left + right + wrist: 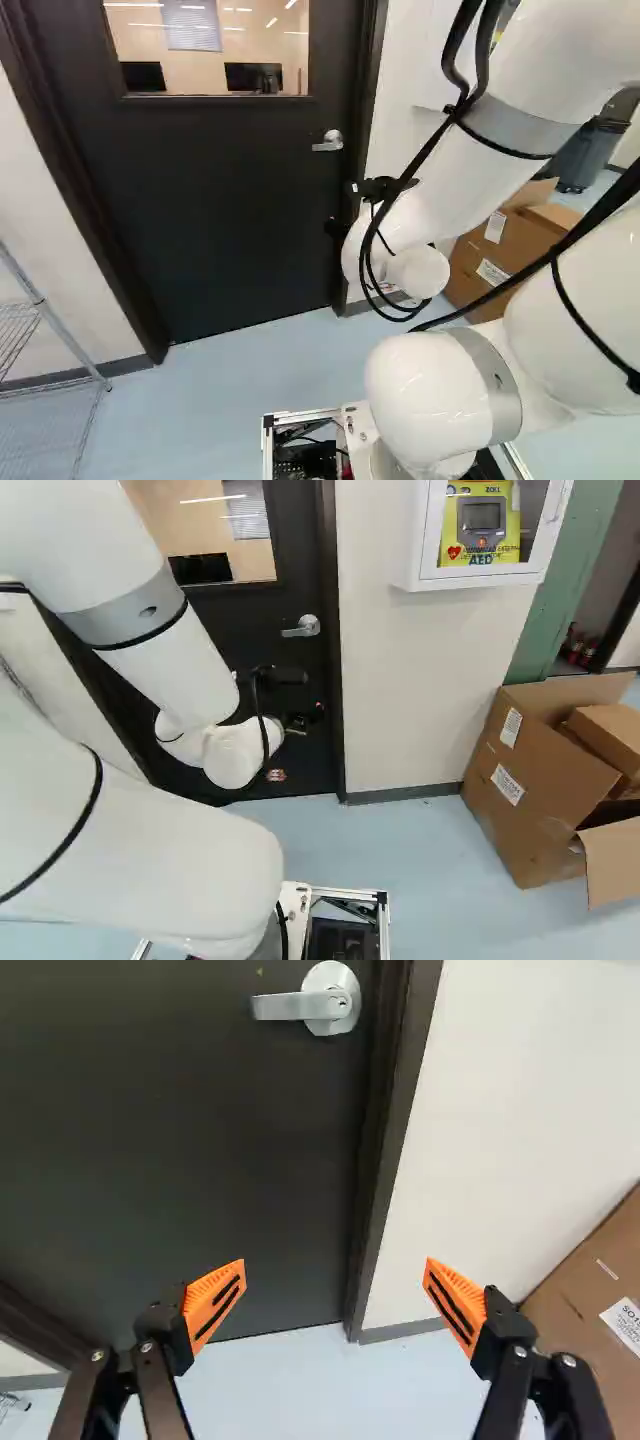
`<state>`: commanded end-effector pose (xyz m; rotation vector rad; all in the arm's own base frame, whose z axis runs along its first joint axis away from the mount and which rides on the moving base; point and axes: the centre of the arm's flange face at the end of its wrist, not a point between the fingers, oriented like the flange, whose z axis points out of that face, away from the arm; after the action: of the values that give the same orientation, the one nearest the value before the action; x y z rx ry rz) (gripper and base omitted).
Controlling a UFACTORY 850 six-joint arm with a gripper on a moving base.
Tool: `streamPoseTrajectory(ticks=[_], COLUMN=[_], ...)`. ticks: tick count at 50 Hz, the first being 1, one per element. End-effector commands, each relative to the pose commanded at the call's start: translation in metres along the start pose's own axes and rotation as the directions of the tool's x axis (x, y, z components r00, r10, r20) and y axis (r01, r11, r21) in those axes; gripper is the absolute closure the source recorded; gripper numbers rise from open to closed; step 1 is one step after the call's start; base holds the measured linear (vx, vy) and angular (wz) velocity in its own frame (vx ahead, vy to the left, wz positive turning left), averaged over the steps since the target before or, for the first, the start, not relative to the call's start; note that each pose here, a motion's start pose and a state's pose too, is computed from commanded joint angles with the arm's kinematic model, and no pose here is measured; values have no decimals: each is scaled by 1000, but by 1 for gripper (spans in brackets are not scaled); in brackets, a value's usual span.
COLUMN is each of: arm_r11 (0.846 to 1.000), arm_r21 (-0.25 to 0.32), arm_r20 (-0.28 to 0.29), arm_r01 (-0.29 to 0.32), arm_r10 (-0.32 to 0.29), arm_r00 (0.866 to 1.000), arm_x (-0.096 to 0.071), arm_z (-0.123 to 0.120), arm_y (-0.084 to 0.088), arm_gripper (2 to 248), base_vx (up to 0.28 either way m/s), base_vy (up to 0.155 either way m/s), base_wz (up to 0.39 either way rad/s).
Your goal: Open the door and move inside
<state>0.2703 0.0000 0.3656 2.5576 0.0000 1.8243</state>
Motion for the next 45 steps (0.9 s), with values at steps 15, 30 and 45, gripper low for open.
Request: streamPoseTrajectory(ticks=[15,30,45], arm_r11=[1000,1000,1000], arm_r21=[0,0,0], arm_r20=[0,0,0], arm_r01=[0,0,0], arm_r10=[0,0,0], arm_r00=[1000,1000,1000], arm_x=[0,0,0], arm_z=[0,0,0], arm_y=[0,0,0], arm_gripper=[3,3,3], base_vx=[90,65,49], base_vy=[117,144,119], base_wz=[-213,-23,-19])
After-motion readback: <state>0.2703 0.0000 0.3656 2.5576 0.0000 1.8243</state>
